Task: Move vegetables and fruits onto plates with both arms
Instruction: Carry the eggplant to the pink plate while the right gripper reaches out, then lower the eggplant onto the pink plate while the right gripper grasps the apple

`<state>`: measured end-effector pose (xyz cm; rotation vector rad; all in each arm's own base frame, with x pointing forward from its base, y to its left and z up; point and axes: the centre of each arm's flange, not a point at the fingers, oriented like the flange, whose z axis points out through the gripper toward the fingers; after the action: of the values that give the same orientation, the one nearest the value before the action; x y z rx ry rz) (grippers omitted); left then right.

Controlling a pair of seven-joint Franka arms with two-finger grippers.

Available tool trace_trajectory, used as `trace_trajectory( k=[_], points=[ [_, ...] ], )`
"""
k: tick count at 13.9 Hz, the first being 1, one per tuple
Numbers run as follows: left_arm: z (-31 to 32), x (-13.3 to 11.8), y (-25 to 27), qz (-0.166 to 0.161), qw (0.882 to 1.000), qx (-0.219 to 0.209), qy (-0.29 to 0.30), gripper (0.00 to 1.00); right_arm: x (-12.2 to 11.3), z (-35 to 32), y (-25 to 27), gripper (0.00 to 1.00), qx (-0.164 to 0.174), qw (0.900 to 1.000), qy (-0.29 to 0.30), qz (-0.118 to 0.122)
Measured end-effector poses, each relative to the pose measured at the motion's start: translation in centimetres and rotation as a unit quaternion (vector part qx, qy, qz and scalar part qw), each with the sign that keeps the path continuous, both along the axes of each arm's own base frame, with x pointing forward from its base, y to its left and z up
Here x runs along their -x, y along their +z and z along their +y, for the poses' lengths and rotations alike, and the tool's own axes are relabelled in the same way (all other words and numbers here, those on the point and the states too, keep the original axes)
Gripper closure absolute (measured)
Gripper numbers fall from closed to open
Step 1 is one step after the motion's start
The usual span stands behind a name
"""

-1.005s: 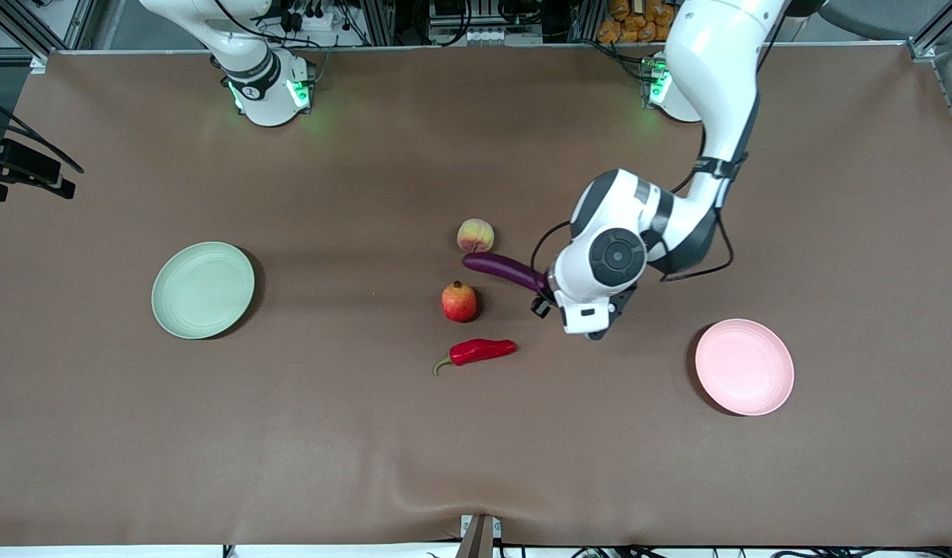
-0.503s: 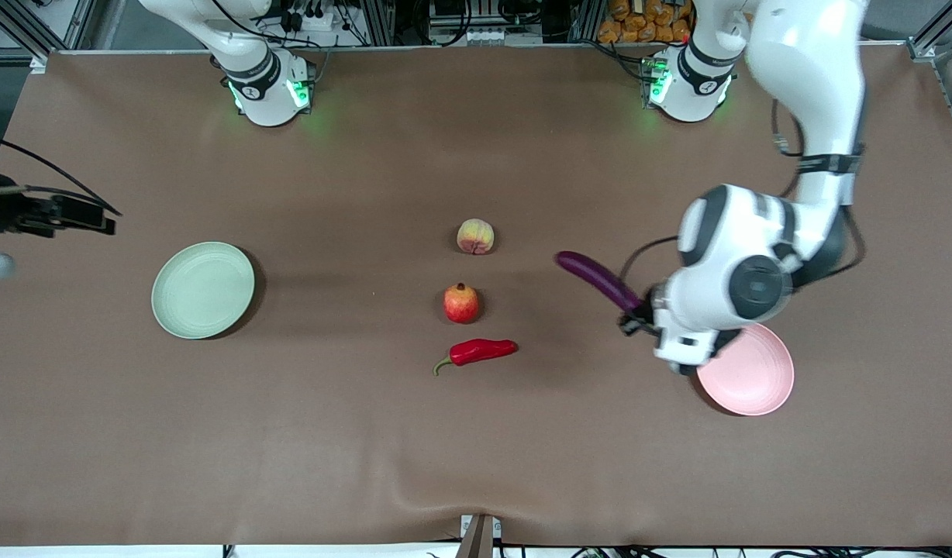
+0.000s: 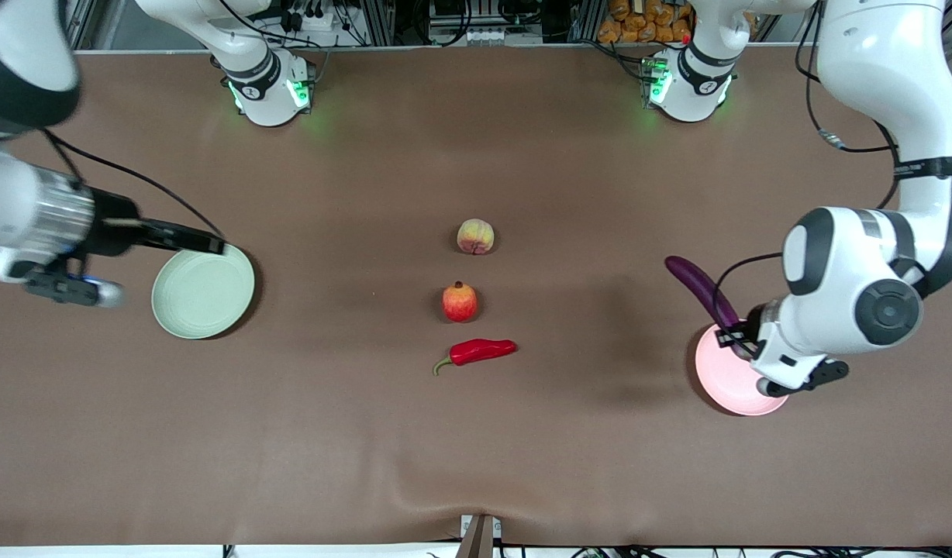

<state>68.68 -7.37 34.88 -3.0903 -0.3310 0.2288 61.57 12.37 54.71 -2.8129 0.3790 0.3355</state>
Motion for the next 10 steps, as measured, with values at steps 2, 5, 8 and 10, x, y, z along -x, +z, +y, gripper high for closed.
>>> trace_trajectory(
  k=[2, 5, 8, 10],
  points=[
    [1.3, -1.0, -1.1, -0.016, 0.999, 0.008, -0.044, 0.64, -0.8, 6.4, -3.3, 0.0, 0.008, 1.0, -0.01, -0.003],
    [3.5, -2.3, -3.8, -0.041, 0.991, 0.016, -0.129, 0.64, -1.2, 15.5, -9.9, 0.0, 0.021, 1.0, -0.022, -0.006],
    [4.2, -3.2, -6.9, -0.057, 0.976, 0.021, -0.211, 0.64, -0.9, 20.8, -15.2, 0.0, 0.033, 0.999, -0.017, -0.018],
    [4.1, -3.8, -8.7, -0.076, 0.964, 0.02, -0.254, 0.64, -0.5, 23.7, -18.7, 0.0, 0.039, 0.999, -0.028, -0.025]
  ],
)
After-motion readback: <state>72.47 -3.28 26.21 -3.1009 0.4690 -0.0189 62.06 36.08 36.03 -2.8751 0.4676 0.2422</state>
